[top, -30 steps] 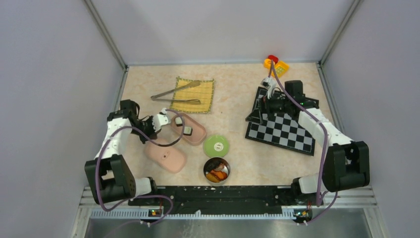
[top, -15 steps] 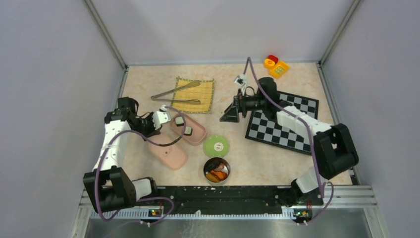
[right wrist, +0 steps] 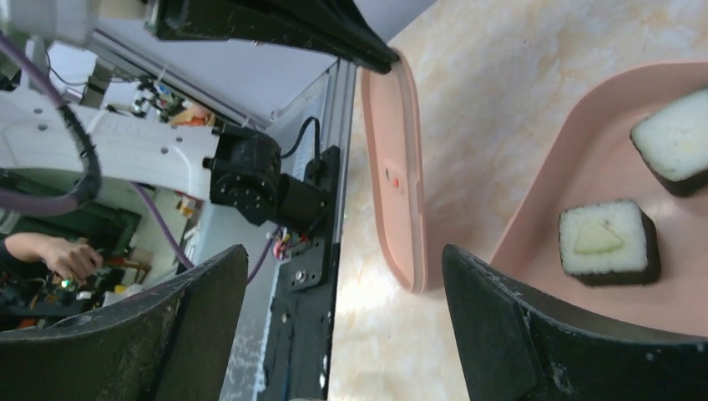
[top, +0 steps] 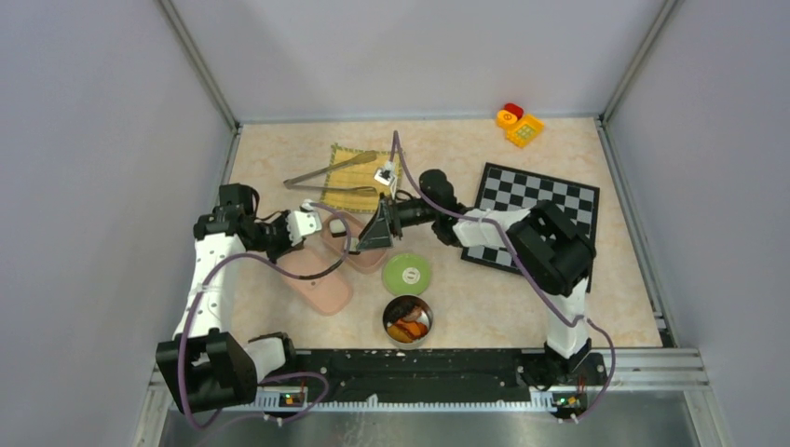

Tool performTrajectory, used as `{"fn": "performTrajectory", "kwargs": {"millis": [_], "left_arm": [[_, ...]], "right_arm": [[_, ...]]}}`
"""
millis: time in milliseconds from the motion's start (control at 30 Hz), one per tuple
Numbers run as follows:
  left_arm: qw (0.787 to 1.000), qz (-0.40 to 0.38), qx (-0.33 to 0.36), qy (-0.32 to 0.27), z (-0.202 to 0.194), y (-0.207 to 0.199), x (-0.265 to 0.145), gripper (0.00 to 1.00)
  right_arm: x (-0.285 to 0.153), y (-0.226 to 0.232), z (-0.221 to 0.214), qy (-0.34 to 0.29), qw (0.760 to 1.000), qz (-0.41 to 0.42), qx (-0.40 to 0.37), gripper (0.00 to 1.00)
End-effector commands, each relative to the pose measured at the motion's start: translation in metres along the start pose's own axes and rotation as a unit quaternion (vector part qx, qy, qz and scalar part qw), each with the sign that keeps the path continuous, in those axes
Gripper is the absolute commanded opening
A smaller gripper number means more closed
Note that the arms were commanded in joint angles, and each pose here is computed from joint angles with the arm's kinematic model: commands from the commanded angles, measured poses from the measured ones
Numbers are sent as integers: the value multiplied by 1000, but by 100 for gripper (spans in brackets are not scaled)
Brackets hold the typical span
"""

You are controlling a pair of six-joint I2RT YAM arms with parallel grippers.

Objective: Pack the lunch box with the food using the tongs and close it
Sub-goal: Pick up the box lid from the center of the board.

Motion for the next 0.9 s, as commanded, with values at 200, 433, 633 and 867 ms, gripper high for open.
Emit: {"fn": "performTrajectory", "kwargs": {"millis": [200, 433, 633, 867], "left_arm": [[999, -9, 17, -31, 15, -9, -1, 0], [999, -11, 24, -37, 17, -11, -1, 0], [999, -12, 25, -42, 20, -11, -1, 0], [999, -13, 24, -45, 20, -12, 0, 0]], "right_arm": [[58, 12, 19, -36, 995, 67, -61, 79], [78, -11, -3, -16, 996, 73, -37, 73], [94, -14, -11, -2, 996, 86, -27, 71], [105, -10, -26, 10, 994, 107, -11, 67]]}}
Point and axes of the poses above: each gripper's point midway between its finger pads, its own x axis out along the fingers, its own y axis along the line the jaws close on, z = x × y, the point moved 1 cm from there along -x, back along the fingers, and after that the axes turned 2 degrees about x, right-handed, at the moved point
